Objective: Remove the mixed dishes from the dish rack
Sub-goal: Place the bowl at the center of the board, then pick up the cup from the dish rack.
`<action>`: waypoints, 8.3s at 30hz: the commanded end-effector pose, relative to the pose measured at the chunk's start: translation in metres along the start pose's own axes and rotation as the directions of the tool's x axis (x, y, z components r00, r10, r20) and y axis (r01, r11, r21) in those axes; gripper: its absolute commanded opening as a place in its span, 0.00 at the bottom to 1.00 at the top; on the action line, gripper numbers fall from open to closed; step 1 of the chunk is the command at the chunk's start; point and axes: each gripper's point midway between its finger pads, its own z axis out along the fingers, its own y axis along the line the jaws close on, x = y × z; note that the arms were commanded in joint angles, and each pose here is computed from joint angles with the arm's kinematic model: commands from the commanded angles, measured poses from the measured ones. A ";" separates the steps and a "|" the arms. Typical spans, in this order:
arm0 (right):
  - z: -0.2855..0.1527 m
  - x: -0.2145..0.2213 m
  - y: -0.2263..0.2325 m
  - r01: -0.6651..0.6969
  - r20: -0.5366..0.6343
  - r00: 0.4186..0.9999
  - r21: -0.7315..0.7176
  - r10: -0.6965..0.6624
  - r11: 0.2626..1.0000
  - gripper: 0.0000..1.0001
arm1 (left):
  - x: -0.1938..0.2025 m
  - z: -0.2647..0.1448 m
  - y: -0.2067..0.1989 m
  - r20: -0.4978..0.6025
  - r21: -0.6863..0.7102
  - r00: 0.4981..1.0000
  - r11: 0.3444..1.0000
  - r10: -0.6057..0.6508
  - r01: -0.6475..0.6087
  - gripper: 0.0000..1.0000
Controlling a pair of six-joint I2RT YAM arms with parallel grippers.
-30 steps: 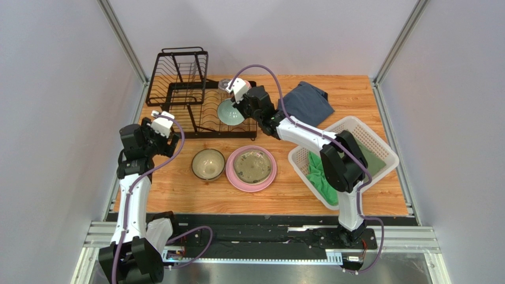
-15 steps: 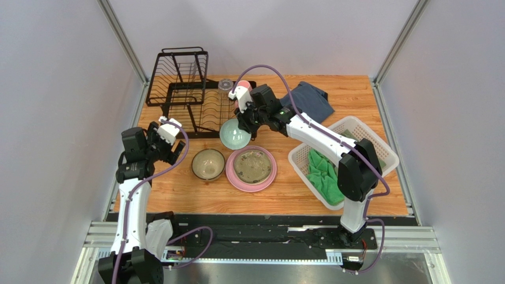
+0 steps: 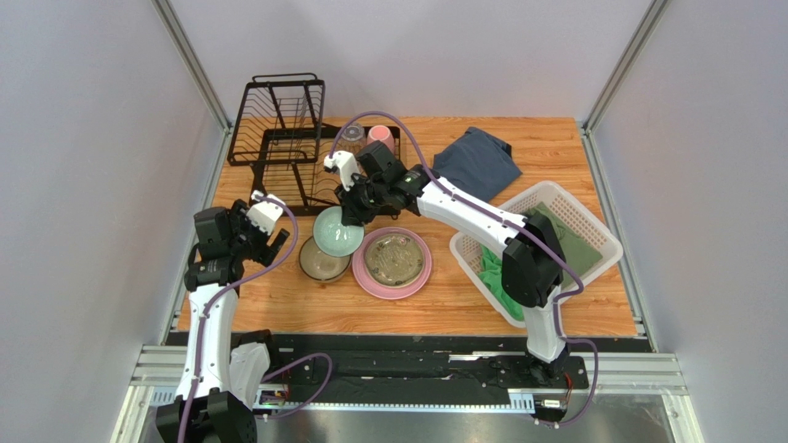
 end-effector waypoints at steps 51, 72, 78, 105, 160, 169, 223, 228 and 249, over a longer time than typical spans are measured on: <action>0.107 0.028 0.018 0.086 -0.105 0.991 -0.014 -0.087 0.996 0.02 | 0.037 0.008 0.031 -0.001 -0.129 0.997 0.988 -0.079 0.078 0.89; 0.100 0.026 0.024 0.189 -0.110 0.977 0.026 -0.185 0.982 0.40 | 0.043 0.009 0.025 -0.008 -0.120 0.997 0.990 -0.075 0.073 0.89; 0.095 0.022 0.027 0.210 -0.102 0.973 0.038 -0.205 0.977 0.45 | 0.043 0.009 0.023 -0.005 -0.116 0.997 0.991 -0.074 0.073 0.89; 0.068 -0.006 0.019 0.291 -0.060 0.956 0.146 -0.286 0.945 0.52 | 0.043 0.006 0.018 0.002 -0.110 0.997 0.991 -0.072 0.071 0.90; 0.015 -0.072 -0.222 -0.257 0.327 0.945 0.724 0.010 0.640 0.78 | -0.001 -0.021 0.054 0.263 -0.334 0.960 0.925 -0.093 0.181 0.99; 0.025 -0.064 -0.253 -0.299 0.364 0.931 0.743 0.014 0.598 0.71 | 0.000 -0.020 0.060 0.257 -0.355 0.962 0.917 -0.093 0.184 0.99; 0.020 -0.035 -0.304 -0.260 0.311 0.950 0.822 -0.017 0.507 0.42 | 0.006 -0.017 0.063 0.253 -0.385 0.964 0.906 -0.079 0.175 0.99; 0.026 -0.032 -0.305 -0.258 0.308 0.951 0.816 -0.011 0.518 0.41 | 0.007 -0.015 0.064 0.253 -0.379 0.964 0.908 -0.085 0.180 0.99; 0.029 -0.033 -0.303 -0.274 0.321 0.947 0.783 0.015 0.559 0.12 | 0.008 -0.015 0.062 0.252 -0.375 0.964 0.909 -0.089 0.182 0.99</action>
